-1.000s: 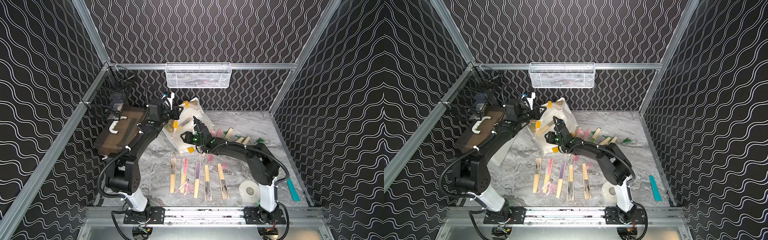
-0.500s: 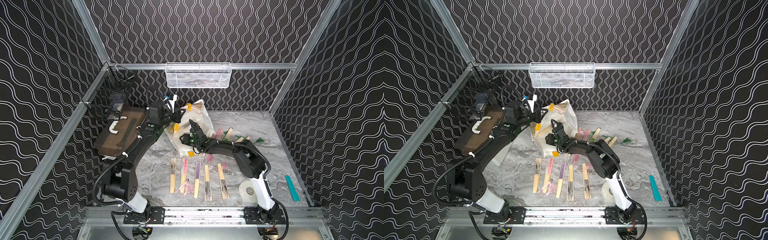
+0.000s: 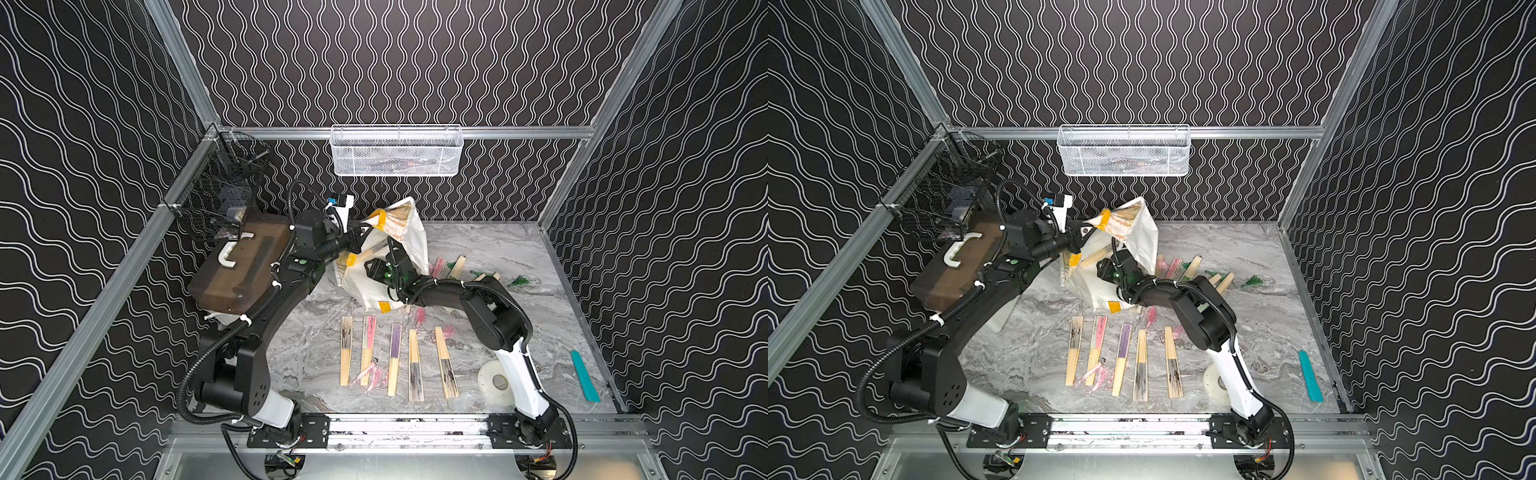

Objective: Take out the folding fans from the tote bags
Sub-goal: Pick up the folding fan from the canvas bag.

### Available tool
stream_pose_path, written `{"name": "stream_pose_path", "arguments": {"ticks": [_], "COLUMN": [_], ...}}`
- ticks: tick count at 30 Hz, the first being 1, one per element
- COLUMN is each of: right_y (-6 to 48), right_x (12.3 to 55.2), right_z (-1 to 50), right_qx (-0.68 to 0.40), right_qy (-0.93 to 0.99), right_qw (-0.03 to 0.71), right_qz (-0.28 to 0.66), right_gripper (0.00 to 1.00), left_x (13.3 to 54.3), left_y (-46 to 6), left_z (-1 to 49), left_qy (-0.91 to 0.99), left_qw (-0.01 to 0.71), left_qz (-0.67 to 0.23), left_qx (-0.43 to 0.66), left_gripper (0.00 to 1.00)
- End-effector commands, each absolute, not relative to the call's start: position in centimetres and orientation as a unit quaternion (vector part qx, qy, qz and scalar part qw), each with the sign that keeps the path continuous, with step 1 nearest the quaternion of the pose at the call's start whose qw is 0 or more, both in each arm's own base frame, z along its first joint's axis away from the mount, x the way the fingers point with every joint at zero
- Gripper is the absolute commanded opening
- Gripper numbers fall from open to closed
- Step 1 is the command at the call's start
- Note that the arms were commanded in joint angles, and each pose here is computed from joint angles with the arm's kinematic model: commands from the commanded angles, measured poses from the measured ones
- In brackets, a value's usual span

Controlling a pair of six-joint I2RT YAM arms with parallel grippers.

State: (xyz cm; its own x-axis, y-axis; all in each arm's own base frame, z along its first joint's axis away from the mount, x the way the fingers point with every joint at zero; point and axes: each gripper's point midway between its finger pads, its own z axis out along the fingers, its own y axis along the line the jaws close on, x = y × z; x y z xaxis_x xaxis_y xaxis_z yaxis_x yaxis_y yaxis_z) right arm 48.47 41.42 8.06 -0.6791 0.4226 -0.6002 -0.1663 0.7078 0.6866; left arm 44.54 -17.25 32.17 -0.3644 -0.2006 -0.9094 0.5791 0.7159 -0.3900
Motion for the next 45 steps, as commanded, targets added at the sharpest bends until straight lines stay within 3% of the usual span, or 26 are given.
{"name": "stream_pose_path", "arguments": {"ticks": [1,13,20,26,29,35,45], "right_y": [41.1,38.4,36.7,37.7,38.1,38.0,37.5], "right_x": [50.4,50.5,51.6,52.2,51.8,51.0,50.8], "right_z": [10.5,16.0,16.0,15.5,16.2,16.5,16.1], "right_qx": [0.096,0.076,0.095,0.091,0.073,0.078,0.09], "right_qy": [0.795,0.698,0.67,0.691,0.685,0.683,0.686], "right_qw": [0.447,0.51,0.475,0.456,0.456,0.449,0.444], "right_qz": [0.399,0.496,0.563,0.553,0.563,0.571,0.57], "right_gripper": [0.64,0.73,0.73,0.71,0.64,0.62,0.43], "left_x": [43.2,39.4,34.5,34.3,34.3,35.6,36.0], "left_y": [-18.4,-19.5,-22.5,-24.1,-24.9,-25.1,-23.9], "left_z": [35.8,35.0,37.5,37.9,38.5,38.0,38.7], "left_qy": [0.7,0.687,0.615,0.609,0.597,0.613,0.618], "left_qw": [0.587,0.614,0.632,0.617,0.611,0.603,0.628], "left_qz": [-0.376,-0.352,-0.42,-0.442,-0.462,-0.456,-0.425], "left_qx": [0.156,0.168,0.212,0.228,0.239,0.229,0.206], "left_gripper": [0.0,0.0,0.0,0.0,0.0,0.0,0.0]}}
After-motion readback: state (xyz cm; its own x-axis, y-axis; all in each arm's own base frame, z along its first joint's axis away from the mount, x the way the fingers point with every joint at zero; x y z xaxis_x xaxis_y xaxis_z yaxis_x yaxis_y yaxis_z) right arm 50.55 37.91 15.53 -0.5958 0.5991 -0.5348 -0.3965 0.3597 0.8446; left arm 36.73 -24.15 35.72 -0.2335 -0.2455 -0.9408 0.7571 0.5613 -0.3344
